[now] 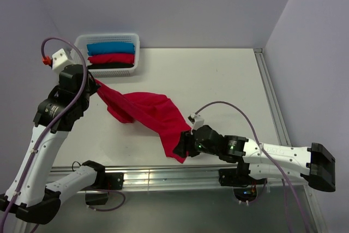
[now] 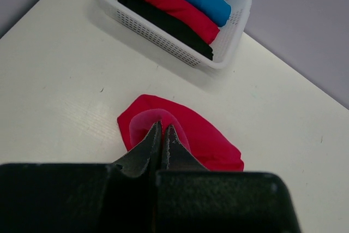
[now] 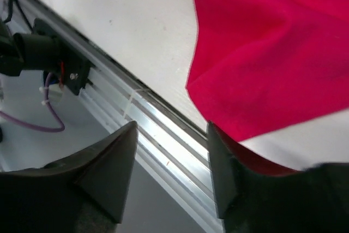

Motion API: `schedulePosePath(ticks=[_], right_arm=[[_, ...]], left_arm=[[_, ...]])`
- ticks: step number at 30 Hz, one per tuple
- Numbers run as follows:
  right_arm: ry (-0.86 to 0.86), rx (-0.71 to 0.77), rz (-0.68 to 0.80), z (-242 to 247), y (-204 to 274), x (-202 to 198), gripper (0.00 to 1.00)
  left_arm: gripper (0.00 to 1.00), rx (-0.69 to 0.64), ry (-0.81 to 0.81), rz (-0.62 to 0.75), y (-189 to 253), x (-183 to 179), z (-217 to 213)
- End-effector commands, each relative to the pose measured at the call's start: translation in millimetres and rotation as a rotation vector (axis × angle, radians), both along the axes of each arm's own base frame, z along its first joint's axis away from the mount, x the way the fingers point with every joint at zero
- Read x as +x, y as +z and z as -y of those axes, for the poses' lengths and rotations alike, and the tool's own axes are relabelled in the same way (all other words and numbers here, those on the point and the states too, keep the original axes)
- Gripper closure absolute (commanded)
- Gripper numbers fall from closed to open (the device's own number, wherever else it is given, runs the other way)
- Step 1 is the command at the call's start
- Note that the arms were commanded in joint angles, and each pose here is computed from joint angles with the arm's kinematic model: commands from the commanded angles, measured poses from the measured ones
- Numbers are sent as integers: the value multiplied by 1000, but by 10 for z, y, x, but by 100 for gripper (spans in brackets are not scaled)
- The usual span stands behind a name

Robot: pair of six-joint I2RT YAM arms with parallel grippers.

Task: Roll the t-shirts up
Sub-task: Flatten the tshirt

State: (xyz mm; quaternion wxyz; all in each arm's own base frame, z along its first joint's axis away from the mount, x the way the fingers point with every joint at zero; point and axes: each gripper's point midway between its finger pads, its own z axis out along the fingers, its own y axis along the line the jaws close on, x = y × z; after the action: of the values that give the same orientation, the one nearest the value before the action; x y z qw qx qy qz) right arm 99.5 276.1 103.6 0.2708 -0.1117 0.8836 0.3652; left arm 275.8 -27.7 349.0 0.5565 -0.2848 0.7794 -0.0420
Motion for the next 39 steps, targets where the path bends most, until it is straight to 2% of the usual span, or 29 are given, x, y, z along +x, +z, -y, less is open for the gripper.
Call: schedulePosePath(ticks=[1,3,8,14,19,21,23,29,31,32,35,36,39], right_arm=[[-96,-55,-15,183,-133,58,41],[-105,-73,-39,219,-246,35,52],[-78,-93,-75,138,-410,-8,66],[-87,-171,-101,98,-637,22,73],[-196,-365,-119,473,-904,64,83],[-283,-385,-135,621,-907,81,88],[-387,-429,-135,847,-936,111,88],[-509,-370,-122,1071,-847,146,78],[-510,-362,-120,1089,-822,142,72],[-485,-335,-135,1042,-803,105,60],[-416,-231,-171,845,-743,30,47],[-402,-178,-174,748,-692,39,46],[-377,-141,-211,673,-730,-25,46]], left_arm=[[100,19,27,43,197,29,-94],[100,22,35,43,205,36,-129],[100,16,31,48,206,46,-159],[100,14,21,41,135,55,-153],[100,25,23,26,83,79,-162],[100,21,18,22,58,94,-151],[100,15,8,17,7,103,-129],[100,1,-6,16,-47,116,-93],[100,-2,-18,13,-72,122,-71],[100,-3,-23,19,-63,112,-67],[100,-1,-21,18,-81,101,-75],[100,1,-15,16,-86,102,-85],[100,4,-12,10,-103,93,-93]])
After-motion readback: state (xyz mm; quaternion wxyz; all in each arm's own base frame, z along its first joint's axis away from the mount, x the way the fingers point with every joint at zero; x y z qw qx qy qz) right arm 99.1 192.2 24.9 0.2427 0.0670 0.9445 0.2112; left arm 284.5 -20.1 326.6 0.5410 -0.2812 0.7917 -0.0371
